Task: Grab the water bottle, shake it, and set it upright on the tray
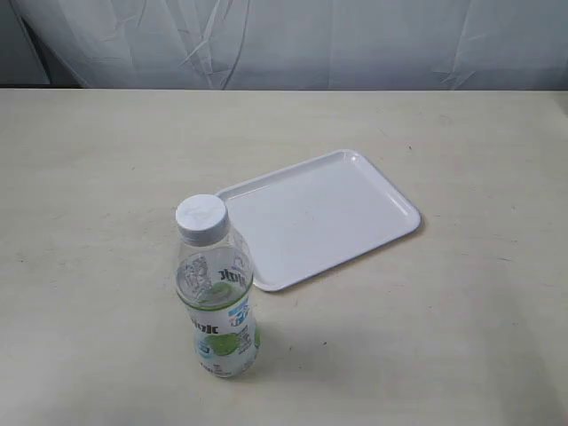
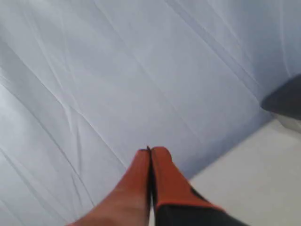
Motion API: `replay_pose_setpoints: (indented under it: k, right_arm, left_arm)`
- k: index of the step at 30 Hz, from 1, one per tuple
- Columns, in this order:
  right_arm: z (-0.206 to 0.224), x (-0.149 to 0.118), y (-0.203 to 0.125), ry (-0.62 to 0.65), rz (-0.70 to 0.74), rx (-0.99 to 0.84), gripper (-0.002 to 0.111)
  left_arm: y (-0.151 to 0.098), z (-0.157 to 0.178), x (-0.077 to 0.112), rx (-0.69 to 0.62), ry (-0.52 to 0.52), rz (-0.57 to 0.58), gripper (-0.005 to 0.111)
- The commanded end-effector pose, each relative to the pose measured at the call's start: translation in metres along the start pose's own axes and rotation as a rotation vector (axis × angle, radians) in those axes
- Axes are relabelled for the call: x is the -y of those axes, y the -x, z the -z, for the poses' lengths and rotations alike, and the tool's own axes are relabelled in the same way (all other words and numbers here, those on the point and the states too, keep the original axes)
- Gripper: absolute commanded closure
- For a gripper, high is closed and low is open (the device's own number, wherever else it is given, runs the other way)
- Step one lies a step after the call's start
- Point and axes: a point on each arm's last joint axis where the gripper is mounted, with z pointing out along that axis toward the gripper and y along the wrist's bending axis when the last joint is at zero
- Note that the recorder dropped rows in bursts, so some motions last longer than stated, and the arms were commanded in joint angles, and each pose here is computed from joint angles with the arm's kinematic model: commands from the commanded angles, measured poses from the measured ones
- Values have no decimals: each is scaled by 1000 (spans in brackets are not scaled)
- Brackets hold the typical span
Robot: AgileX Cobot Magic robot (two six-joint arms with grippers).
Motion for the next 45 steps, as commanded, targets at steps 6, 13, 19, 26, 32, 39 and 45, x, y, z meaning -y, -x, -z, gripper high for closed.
replay_pose_setpoints:
  k: [6,13,19,26,32,39,45]
  right_arm:
    - [1,-3,7,59,-672,65,107]
    - [26,-71,33,754,-129,88,109]
    - [-44,-85,44,393,218,-395,109]
    - [-131,-40,-40,78,180,-875,109]
    - [-144,-28,-36,-213,452,-644,109]
    - [-127,-72,-57,18,652,-656,109]
    - [-98,-106,-72,156,752,-651,109]
  left_arm:
    - [0,0,0,14,2,-1,106]
    - [0,0,0,14,2,-1,106]
    - [0,0,0,14,2,-1,106]
    - [0,0,0,14,2,-1,106]
    - [0,0,0,14,2,-1,106]
    - [0,0,0,14,2,-1,106]
    - [0,0,0,14,2,-1,106]
